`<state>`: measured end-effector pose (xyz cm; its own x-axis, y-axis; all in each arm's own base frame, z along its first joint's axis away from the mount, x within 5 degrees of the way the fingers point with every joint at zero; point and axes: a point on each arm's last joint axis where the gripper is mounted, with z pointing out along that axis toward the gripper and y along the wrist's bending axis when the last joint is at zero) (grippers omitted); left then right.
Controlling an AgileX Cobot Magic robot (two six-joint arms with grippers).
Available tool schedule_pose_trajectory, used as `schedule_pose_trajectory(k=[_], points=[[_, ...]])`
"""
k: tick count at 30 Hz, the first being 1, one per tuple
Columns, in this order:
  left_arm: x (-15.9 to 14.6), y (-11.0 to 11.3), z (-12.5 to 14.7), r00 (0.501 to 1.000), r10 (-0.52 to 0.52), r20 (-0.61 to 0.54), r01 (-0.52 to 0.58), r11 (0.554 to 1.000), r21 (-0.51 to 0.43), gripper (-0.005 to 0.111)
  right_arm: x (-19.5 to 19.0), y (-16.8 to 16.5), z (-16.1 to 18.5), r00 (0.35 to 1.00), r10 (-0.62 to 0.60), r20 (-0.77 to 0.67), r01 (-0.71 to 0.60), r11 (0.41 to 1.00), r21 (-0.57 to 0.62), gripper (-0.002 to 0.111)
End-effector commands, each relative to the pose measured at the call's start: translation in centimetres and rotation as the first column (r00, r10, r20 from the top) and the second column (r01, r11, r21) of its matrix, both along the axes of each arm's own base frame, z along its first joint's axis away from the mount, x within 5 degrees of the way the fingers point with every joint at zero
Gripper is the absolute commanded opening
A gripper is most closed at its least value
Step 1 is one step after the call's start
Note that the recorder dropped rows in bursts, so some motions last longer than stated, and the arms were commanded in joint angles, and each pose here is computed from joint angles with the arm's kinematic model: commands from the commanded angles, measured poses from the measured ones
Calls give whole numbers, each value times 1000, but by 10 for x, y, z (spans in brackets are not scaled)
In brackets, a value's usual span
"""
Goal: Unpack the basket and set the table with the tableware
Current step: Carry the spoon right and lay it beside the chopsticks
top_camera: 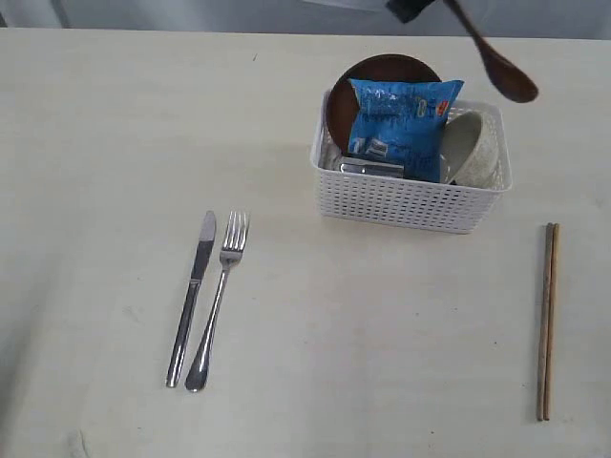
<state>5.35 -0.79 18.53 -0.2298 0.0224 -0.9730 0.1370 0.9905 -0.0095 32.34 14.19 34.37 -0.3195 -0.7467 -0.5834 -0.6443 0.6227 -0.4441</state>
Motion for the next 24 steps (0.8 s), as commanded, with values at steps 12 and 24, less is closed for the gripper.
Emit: schedule_pose_trajectory(k=[12, 24], points=[[0, 0, -1, 1000, 2, 2, -2, 1000, 9, 0, 4, -169, -71, 533, -752, -388, 784, 612, -110, 0], [0, 0, -1, 1000, 2, 2, -2, 1000, 9, 0, -17, -180, -182, 354, -752, -556, 784, 563, -262, 0]])
